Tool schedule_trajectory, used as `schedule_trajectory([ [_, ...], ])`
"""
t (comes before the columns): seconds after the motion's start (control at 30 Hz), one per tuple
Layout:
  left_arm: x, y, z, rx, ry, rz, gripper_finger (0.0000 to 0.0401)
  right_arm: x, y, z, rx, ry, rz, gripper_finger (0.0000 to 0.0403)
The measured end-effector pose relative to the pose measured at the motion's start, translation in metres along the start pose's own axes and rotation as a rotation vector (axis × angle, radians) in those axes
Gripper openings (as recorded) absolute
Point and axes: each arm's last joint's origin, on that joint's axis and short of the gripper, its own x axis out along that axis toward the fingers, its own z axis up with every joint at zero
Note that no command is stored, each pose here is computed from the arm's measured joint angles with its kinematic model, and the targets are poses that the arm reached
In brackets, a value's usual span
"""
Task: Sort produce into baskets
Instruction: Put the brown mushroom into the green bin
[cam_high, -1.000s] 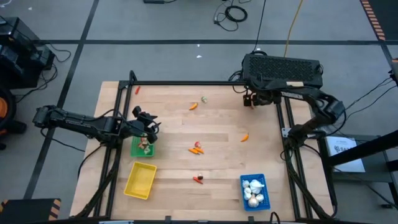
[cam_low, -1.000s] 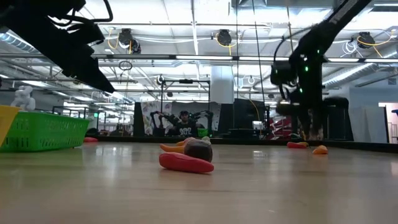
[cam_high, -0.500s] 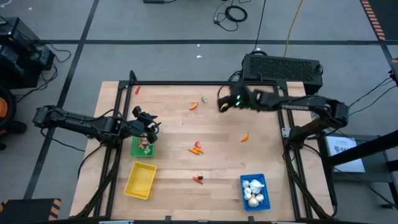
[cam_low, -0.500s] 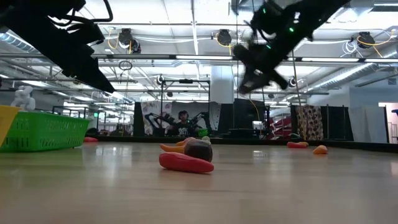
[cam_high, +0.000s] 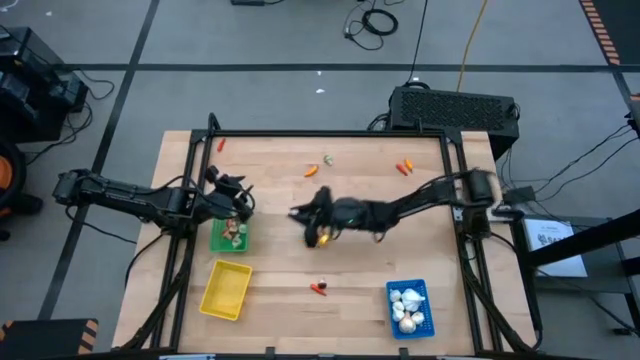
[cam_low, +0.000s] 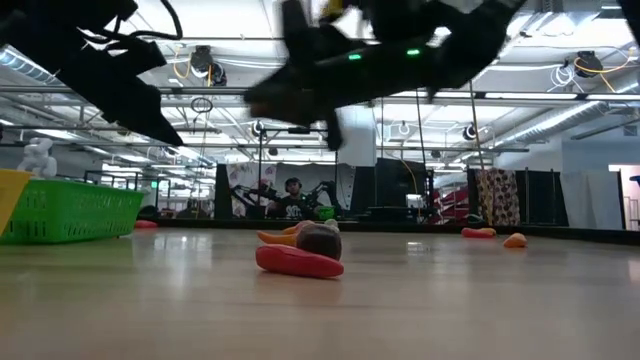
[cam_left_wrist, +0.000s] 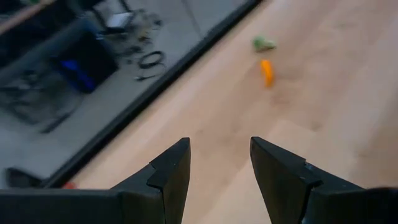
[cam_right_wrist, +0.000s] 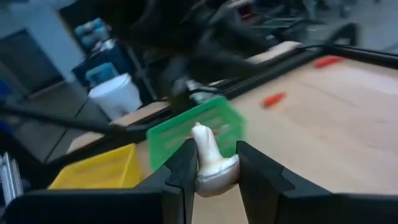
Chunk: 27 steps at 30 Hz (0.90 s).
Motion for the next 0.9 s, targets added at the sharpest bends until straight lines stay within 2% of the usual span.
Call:
schedule_trajectory([
  [0.2, 0.001, 0.008, -0.004, -0.048, -0.011, 0.189, 0.0176, 0.068, 0.041, -0.031, -0.185, 0.036, 0.060, 0.0090],
  [0.3, 0.003, 0.013, -0.006, -0.053, 0.007, 0.247, 0.0176, 0.097, 0.056, -0.035, -0.228, 0.044, 0.070, 0.0090],
  [0.47, 0.006, 0.022, -0.012, -0.040, 0.063, 0.330, 0.0176, 0.138, 0.066, -0.033, -0.262, 0.033, 0.059, 0.0090],
  [0.67, 0.010, 0.024, -0.020, -0.053, 0.081, 0.356, 0.0176, 0.165, 0.072, -0.041, -0.324, 0.061, 0.056, 0.0090],
  [0.9, 0.012, 0.023, -0.024, -0.056, 0.088, 0.340, 0.0176, 0.171, 0.068, -0.044, -0.350, 0.064, 0.043, 0.0090],
])
